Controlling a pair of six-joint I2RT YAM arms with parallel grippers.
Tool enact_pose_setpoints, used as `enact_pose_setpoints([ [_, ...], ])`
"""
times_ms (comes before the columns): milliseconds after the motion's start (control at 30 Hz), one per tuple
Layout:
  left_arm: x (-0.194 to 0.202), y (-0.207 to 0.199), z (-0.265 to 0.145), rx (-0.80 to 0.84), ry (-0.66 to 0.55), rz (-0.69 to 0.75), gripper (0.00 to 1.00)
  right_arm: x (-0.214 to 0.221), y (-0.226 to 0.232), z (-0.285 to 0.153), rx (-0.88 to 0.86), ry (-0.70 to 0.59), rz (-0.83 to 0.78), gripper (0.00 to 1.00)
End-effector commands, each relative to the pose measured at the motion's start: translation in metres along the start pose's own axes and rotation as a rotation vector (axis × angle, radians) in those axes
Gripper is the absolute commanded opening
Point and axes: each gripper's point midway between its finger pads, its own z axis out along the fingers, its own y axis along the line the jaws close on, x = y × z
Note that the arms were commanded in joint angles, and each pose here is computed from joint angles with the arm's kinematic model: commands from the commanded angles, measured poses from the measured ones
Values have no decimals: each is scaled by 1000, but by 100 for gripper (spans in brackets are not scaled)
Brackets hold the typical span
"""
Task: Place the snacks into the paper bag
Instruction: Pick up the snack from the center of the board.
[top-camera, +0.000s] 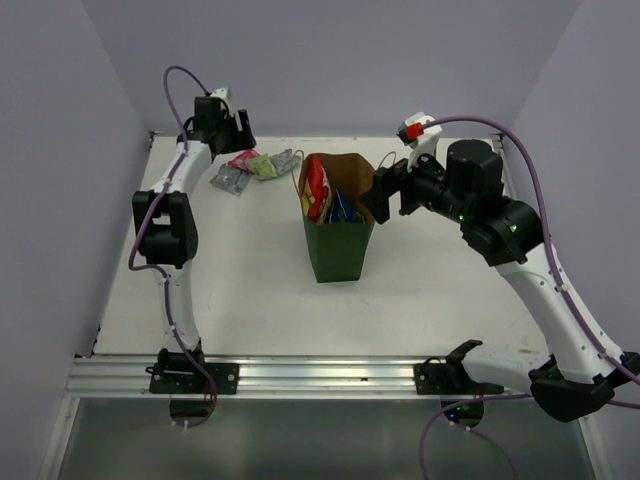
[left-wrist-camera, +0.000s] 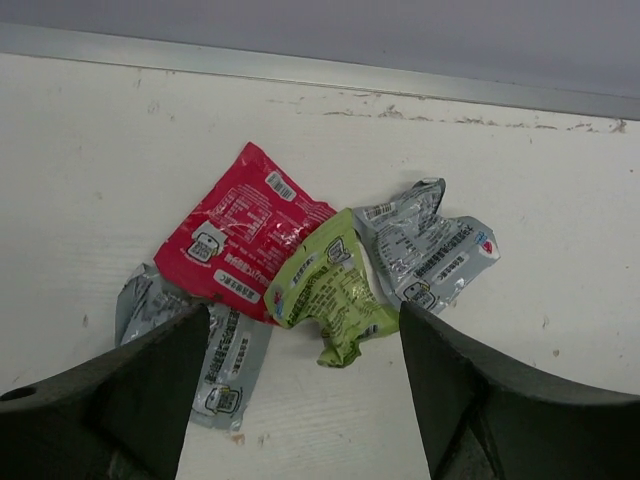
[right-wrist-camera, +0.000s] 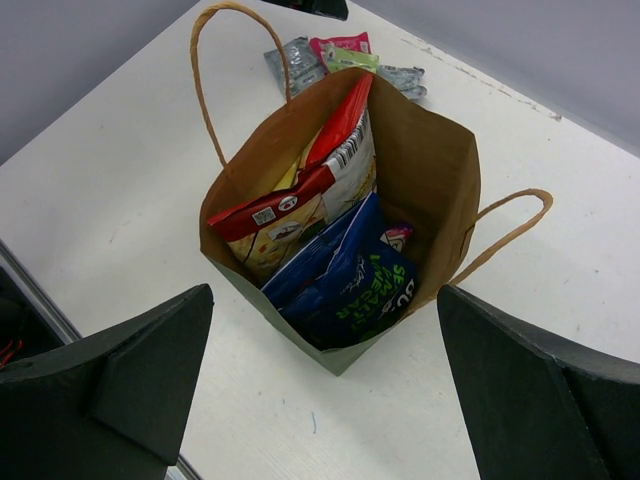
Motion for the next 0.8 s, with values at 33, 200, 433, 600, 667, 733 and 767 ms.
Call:
enact_pose_setpoints([
  [33, -25, -2, 18, 121, -63, 15, 77, -4, 4, 5, -25, -15, -7, 98],
  [200, -10, -1, 38, 172, -23, 13, 67, -2, 4, 9, -28, -3, 0, 99],
  [433, 17, 8, 64, 181, 31, -3, 59, -1, 4, 11, -32, 5, 7, 99],
  [600, 30, 7, 73, 199, 53, -14, 51, 0, 4, 12, -31, 10, 18, 99],
  [667, 33, 7, 74, 207, 58, -18, 50, -1, 3, 10, -25, 6, 18, 98],
  [733, 37, 5, 75, 227, 57, -21, 44, -1, 3, 10, -20, 5, 19, 99],
  [767, 37, 4, 75, 232, 54, -22, 40, -1, 2, 10, -19, 5, 20, 98],
])
